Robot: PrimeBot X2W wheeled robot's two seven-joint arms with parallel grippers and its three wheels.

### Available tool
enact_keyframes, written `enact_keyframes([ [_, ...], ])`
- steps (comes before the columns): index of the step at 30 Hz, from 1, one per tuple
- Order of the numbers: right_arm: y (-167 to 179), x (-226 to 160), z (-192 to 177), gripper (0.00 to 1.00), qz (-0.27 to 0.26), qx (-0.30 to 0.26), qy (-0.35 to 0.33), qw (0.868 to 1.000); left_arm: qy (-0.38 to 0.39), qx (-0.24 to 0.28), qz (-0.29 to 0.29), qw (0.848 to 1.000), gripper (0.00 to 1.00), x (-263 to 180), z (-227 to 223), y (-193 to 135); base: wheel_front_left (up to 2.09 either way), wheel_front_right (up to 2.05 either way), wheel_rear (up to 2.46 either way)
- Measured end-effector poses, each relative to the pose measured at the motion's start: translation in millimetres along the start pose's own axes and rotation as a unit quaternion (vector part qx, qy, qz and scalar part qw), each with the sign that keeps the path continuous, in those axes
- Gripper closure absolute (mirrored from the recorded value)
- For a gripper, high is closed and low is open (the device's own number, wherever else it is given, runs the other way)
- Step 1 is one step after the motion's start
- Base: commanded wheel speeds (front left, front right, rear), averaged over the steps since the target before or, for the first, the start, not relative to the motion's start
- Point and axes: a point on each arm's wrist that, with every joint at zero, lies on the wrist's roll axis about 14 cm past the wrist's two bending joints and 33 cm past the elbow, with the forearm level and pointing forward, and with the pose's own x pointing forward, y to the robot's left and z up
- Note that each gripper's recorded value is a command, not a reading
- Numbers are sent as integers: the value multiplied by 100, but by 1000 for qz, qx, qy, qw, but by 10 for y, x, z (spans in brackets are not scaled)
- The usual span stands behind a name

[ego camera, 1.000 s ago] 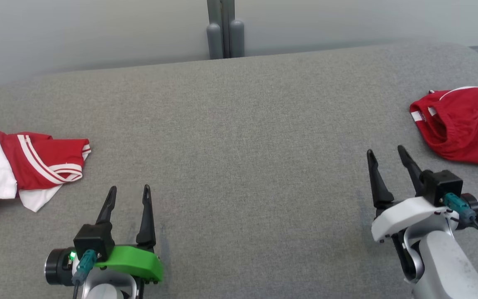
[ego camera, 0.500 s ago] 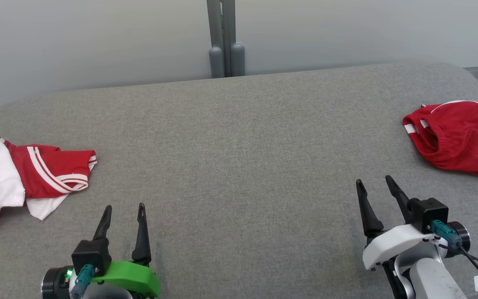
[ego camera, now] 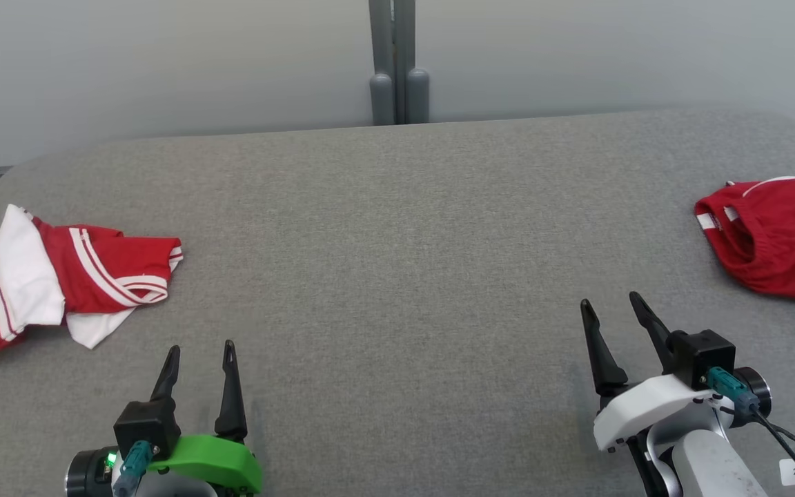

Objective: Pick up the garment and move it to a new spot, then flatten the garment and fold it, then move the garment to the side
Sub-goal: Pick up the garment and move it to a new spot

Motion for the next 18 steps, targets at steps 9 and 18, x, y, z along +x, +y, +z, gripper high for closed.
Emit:
enact_keyframes([
  [9, 637, 235, -62, 0, 94, 4, 8, 996, 0, -2, 81, 997, 0, -267, -3, 507, 0, 0, 0],
  [18, 1483, 348, -213, 0, 214, 12, 29, 976, 8, -14, 197, 980, 0, -828, -87, 1120, 0, 0, 0],
])
